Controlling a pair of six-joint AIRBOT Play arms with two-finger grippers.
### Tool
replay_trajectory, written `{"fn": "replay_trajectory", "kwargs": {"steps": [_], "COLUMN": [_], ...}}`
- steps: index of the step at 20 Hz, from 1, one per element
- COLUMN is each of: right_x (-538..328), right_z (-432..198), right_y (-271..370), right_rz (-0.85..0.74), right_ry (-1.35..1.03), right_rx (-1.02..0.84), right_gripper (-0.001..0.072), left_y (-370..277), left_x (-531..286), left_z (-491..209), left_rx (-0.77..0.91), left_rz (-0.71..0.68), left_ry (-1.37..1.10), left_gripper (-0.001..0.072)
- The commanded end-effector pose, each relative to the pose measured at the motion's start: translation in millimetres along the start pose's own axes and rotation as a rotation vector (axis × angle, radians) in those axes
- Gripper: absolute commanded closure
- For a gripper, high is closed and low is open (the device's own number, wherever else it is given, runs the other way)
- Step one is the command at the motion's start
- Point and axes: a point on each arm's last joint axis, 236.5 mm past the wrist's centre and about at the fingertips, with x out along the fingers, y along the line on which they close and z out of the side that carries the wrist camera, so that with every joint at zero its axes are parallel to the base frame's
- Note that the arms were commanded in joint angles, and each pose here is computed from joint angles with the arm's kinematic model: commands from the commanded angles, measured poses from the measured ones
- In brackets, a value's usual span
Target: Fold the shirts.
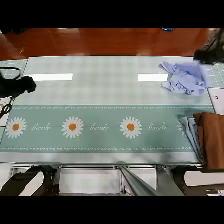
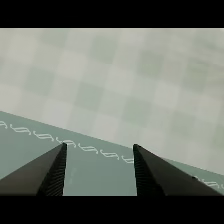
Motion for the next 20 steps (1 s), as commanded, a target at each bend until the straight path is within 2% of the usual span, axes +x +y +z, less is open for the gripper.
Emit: {"fn": "replay_trajectory", "kwargs": {"steps": [1,6,10,13,17,20], "right_x": [-112,-271,-370,-404,-427,-425], "right_z": [56,111,124,98,35,-10], "right_y": [37,105,153,203,294,357], "right_rz": [0.098,0.241,0.394,0.539,0.768,0.879], "right_ry": [-0.252,-0.567,-0.738,-0.740,-0.645,-0.545], "right_rx": [-0.050,-0.141,-0.195,-0.269,-0.398,-0.466], "right_gripper": [0.0690,0.0690,0.0690,0.0690,0.0690,0.0690], "left_y": [-2,-16,-34,-46,-46,-46], "left_x": [-45,-59,-49,-50,-50,-50], "left_z": [-3,-47,-76,-79,-80,-80], "left_rx": [-0.035,-0.080,-0.084,-0.082,-0.071,-0.065], "left_rz": [-0.049,-0.147,-0.231,-0.285,-0.287,-0.287], "left_ry": [-0.124,-0.129,-0.049,-0.038,-0.039,-0.039], "left_gripper": [0.0202,0.0202,0.0202,0.0202,0.0202,0.0202]}}
